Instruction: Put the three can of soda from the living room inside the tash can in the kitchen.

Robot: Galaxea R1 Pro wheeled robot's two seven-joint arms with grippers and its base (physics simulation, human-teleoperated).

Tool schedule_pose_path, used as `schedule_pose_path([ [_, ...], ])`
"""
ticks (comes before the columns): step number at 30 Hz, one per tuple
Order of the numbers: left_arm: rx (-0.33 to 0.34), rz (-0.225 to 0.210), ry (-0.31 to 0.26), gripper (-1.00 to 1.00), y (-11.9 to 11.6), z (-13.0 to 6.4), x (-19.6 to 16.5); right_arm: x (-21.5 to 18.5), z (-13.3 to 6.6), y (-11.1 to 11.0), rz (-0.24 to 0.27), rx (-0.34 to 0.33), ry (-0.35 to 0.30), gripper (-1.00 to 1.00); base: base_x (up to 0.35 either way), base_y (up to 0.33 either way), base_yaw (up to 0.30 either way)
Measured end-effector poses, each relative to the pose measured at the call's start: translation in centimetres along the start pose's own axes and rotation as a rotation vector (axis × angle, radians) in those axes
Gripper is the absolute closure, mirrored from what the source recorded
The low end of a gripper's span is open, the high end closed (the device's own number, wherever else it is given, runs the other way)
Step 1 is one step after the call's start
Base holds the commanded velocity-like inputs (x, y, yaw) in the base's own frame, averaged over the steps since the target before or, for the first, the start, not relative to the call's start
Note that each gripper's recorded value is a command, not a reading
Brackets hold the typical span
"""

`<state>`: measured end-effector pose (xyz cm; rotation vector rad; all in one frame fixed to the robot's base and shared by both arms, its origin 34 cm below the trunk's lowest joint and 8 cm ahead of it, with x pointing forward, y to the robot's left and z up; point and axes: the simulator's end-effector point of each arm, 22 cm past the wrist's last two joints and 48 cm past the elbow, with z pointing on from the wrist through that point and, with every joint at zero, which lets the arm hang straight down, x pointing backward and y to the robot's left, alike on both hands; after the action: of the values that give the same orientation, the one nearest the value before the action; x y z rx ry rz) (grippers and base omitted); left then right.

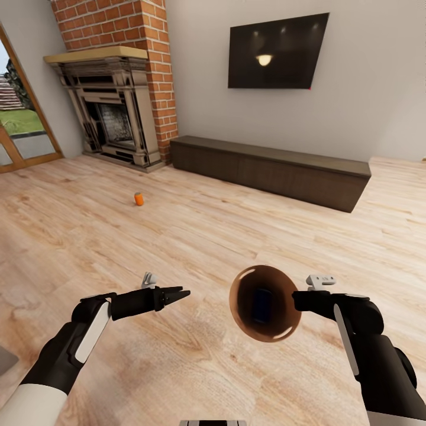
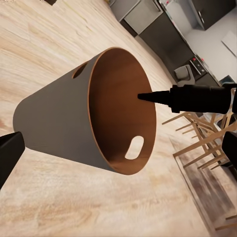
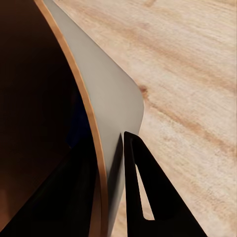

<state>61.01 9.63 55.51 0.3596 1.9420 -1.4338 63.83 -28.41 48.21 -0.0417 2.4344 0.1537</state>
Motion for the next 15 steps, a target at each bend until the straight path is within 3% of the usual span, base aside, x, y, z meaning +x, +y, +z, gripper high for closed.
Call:
schedule_pose_path([
  [7, 0.002, 0.011, -0.004, -1.00, -0.5, -0.1, -0.4, -0.5, -0.6, -0.8, 0.016, 0.011, -0.015, 1.00, 0.019, 0.000, 0.000],
  [15, 0.005, 0.023, -0.008, -1.00, -1.0, -0.2, -0.7, -1.0, -1.2, -0.8, 0.022, 0.010, -0.029, 1.00, 0.272, 0.000, 0.000],
])
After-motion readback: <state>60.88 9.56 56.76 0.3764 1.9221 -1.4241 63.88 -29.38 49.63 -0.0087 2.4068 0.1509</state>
